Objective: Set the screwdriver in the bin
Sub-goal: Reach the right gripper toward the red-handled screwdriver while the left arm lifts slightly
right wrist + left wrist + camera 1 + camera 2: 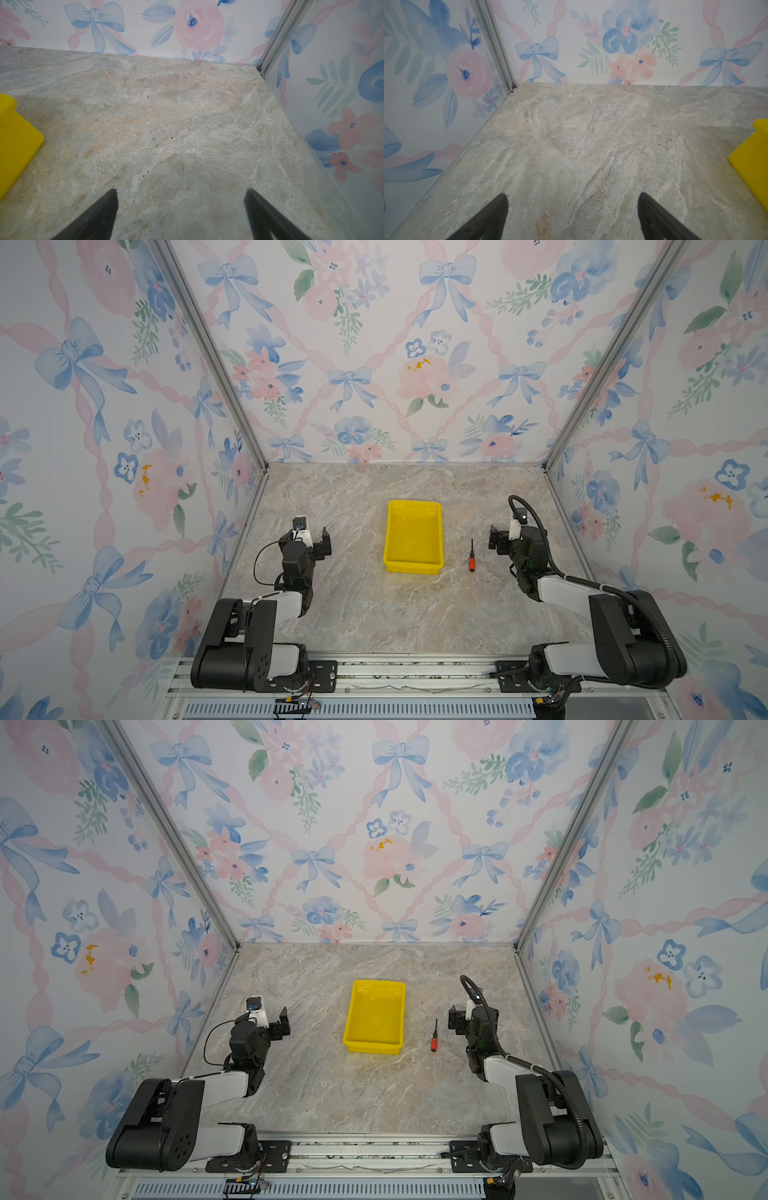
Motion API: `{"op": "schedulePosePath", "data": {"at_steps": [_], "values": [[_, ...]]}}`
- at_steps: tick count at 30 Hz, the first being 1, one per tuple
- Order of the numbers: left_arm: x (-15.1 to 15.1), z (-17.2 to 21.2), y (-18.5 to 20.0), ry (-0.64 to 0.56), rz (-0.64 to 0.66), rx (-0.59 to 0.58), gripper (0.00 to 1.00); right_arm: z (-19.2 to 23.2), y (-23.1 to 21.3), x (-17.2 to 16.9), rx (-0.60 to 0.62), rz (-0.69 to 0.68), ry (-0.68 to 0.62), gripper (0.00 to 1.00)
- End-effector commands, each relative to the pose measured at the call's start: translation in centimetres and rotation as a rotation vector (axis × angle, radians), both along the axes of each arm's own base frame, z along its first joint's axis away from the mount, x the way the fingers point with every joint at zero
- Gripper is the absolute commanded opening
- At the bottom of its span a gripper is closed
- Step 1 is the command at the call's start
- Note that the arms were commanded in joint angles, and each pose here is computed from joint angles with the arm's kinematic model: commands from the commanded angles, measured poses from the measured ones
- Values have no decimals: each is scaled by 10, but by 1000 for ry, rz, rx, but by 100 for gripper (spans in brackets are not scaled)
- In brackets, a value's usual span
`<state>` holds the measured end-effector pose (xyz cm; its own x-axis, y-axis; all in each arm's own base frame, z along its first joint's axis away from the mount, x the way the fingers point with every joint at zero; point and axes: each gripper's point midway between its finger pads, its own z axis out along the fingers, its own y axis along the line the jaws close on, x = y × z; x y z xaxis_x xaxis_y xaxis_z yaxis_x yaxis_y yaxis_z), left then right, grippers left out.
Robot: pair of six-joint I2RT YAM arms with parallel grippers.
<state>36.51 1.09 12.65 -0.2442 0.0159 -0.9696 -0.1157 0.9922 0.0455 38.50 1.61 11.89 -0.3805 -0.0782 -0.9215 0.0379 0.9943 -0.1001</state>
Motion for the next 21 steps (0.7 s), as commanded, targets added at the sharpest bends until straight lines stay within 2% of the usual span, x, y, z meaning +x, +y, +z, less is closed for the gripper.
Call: {"op": "schedulePosePath", "data": {"at_steps": [1, 3, 7, 13, 17, 21], "values": [[3, 6, -1, 40, 3, -45, 97, 19, 3, 0, -5, -18, 5, 97], [4, 7, 1, 70, 29, -80, 97, 25, 7, -3, 2, -20, 27, 97], [1, 20, -3, 48, 19, -126, 97, 40, 12, -9, 20, -55, 82, 97], [-4, 32, -10, 69, 23, -174, 98, 63, 11, -19, 117, -180, 192, 97], [-6, 26, -20, 172, -4, -226, 97, 74, 18, -30, 145, -211, 182, 97], [-7, 24, -40, 248, -103, -278, 97, 69, 13, -44, 220, -303, 229, 97]]}}
